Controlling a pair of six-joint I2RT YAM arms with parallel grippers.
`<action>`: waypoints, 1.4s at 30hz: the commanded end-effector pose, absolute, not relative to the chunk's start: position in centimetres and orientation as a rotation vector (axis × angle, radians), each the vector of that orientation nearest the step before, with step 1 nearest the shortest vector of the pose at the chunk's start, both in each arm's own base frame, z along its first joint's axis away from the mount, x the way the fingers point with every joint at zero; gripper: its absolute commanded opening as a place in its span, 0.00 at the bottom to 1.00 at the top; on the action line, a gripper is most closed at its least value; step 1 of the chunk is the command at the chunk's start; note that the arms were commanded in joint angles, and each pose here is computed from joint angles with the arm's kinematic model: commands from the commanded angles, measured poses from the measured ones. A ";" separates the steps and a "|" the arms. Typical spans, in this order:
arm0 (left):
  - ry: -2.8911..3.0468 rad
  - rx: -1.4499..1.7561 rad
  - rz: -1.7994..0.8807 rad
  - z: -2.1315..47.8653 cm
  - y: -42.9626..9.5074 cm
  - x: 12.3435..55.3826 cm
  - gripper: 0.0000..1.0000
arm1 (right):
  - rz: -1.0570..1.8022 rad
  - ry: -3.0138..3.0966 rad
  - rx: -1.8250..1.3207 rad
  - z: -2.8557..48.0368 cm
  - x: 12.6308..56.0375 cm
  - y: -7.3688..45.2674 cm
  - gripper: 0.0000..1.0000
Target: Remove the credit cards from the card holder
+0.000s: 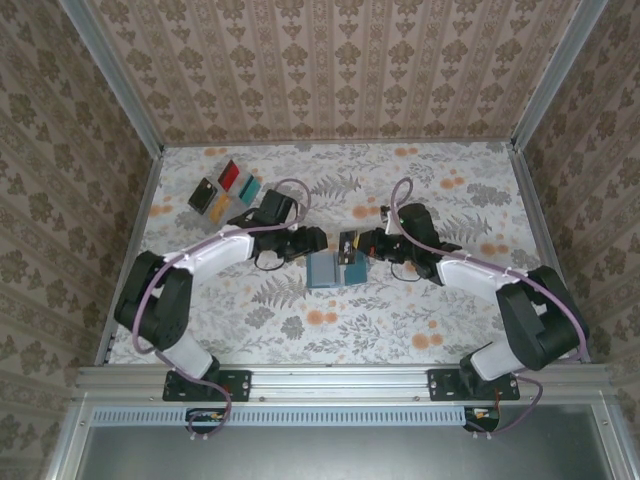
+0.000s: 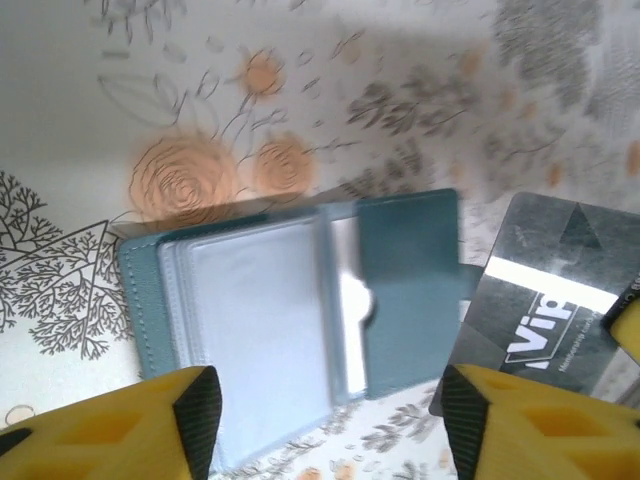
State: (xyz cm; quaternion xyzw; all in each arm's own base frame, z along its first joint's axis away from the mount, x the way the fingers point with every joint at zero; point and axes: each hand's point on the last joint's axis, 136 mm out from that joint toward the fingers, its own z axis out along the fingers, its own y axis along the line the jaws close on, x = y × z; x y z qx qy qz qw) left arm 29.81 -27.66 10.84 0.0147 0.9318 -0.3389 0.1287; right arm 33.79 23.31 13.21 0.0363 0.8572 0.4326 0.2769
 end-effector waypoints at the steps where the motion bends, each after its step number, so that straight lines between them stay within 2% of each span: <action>1: 2.590 0.074 -1.106 14.8 -28.3 30.2 0.72 | 1.234 2.153 0.070 17.5 34.5 23.5 0.00; 4: 2.480 0.072 -1.282 17.4 -29.5 30.2 0.77 | 1.345 2.074 0.088 20.1 34.9 23.9 0.00; 8: 2.374 0.110 -1.487 20.2 -31.3 30.0 0.75 | 1.488 1.990 0.117 23.0 35.5 24.4 0.00; 15: 2.326 0.158 -1.532 21.7 -31.8 30.2 0.70 | 1.633 1.942 0.133 24.2 35.9 24.8 0.00; 29: 2.233 0.173 -1.639 24.2 -31.4 30.5 0.28 | 1.670 1.919 0.176 24.1 36.6 24.7 0.00; 35: 2.215 0.199 -1.634 24.5 -31.4 30.5 0.05 | 1.686 1.926 0.183 24.0 36.6 24.8 0.02; 36: 2.214 0.203 -1.631 24.5 -31.4 30.5 0.00 | 1.688 1.928 0.184 23.9 36.6 24.9 0.04; 38: 2.215 0.215 -1.619 24.6 -31.3 30.5 0.00 | 1.690 1.943 0.186 23.7 36.5 24.9 0.11; 42: 2.243 0.248 -1.516 24.1 -30.7 30.6 0.00 | 1.610 2.046 0.247 21.6 36.5 24.4 0.60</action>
